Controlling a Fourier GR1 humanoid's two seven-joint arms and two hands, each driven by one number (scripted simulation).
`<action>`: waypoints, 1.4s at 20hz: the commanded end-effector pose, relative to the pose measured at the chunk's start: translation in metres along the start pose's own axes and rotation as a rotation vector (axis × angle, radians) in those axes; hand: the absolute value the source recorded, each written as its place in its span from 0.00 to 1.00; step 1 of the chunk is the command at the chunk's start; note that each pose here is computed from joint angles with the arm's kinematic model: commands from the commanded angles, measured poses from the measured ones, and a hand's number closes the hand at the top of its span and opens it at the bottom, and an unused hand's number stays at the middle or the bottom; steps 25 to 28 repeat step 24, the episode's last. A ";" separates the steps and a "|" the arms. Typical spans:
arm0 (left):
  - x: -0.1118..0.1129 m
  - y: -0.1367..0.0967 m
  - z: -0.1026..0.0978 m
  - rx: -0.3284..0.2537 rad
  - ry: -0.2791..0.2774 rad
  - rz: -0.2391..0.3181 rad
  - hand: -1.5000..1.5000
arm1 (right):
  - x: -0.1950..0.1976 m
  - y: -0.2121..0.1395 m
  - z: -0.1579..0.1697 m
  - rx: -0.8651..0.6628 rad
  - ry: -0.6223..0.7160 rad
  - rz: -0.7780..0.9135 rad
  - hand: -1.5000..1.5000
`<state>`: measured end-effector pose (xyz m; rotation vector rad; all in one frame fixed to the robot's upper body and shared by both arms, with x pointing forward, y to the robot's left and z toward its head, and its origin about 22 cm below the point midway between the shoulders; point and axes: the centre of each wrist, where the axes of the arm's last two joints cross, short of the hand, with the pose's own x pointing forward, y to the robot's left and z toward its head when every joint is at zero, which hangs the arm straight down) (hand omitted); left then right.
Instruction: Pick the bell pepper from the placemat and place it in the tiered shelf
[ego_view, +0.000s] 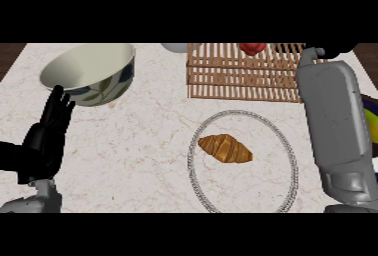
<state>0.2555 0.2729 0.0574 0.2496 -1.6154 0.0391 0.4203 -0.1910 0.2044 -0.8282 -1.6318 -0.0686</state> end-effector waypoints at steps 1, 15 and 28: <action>0.015 0.017 -0.007 0.018 0.010 -0.001 0.50 | 0.016 -0.038 -0.003 -0.088 0.031 -0.046 0.00; 0.002 0.008 0.008 0.027 0.022 -0.002 0.50 | -0.030 -0.222 0.046 -0.167 0.148 -0.045 0.00; -0.004 -0.002 0.000 -0.002 0.015 -0.009 0.50 | -0.067 -0.293 0.069 -0.153 0.103 -0.082 0.00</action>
